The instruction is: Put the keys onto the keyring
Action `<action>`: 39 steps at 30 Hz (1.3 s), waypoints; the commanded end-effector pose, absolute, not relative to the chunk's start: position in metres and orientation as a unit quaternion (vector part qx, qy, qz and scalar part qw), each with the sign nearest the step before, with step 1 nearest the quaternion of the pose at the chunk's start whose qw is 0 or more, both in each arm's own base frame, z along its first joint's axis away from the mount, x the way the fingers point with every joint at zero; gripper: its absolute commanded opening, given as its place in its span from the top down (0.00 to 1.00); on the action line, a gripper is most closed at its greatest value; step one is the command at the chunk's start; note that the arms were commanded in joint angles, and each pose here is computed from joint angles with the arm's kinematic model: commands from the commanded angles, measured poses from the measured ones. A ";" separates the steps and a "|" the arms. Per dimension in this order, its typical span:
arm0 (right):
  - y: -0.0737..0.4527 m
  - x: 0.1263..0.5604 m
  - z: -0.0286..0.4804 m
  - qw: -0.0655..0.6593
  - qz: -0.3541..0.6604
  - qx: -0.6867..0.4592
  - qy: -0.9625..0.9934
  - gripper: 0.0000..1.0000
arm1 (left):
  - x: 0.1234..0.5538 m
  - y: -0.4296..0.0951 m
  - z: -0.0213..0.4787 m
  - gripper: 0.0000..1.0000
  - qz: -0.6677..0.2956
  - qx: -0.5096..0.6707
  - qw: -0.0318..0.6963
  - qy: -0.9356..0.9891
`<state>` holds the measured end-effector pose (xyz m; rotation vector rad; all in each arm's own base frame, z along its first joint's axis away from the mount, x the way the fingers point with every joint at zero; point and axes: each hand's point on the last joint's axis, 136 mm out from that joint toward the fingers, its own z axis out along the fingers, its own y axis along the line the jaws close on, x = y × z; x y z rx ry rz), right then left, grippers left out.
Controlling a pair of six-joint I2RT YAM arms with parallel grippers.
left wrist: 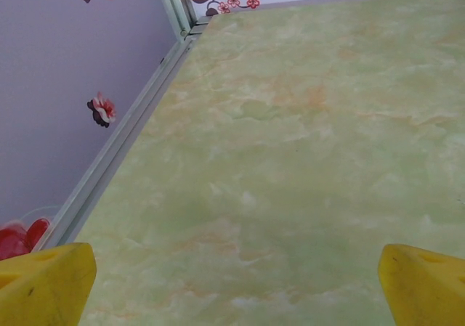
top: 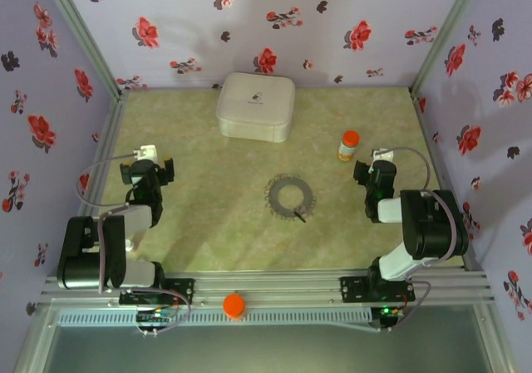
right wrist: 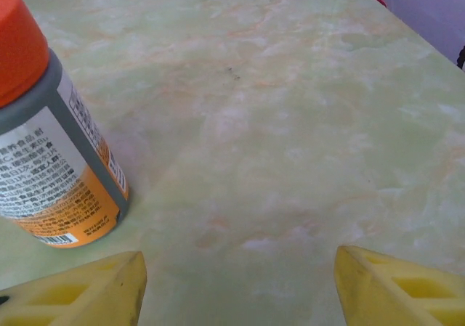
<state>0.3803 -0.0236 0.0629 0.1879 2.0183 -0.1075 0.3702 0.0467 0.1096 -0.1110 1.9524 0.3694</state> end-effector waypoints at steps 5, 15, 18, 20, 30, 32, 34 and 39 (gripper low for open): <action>-0.020 0.397 0.086 0.565 -0.013 0.084 0.821 0.29 | 0.364 0.043 0.135 0.00 0.112 -0.082 0.605 0.784; -0.020 0.397 0.086 0.562 -0.010 0.083 0.823 0.27 | 0.376 0.033 0.098 0.00 0.080 -0.071 0.601 0.792; -0.020 0.397 0.086 0.562 -0.011 0.084 0.823 0.27 | 0.378 0.036 0.098 0.00 0.088 -0.079 0.599 0.792; -0.020 0.397 0.086 0.562 -0.011 0.084 0.823 0.27 | 0.375 0.037 0.101 0.00 0.091 -0.081 0.611 0.782; -0.020 0.397 0.085 0.561 -0.011 0.084 0.823 0.25 | 0.360 0.018 0.105 0.00 0.060 -0.032 0.642 0.763; -0.021 0.397 0.085 0.562 -0.011 0.084 0.823 0.25 | 0.361 0.017 0.105 0.00 0.060 -0.029 0.642 0.764; -0.020 0.397 0.085 0.562 -0.011 0.083 0.823 0.26 | 0.360 0.016 0.104 0.00 0.058 -0.028 0.642 0.764; -0.021 0.397 0.085 0.561 -0.012 0.083 0.823 0.26 | 0.365 0.015 0.105 0.00 0.058 -0.024 0.641 0.765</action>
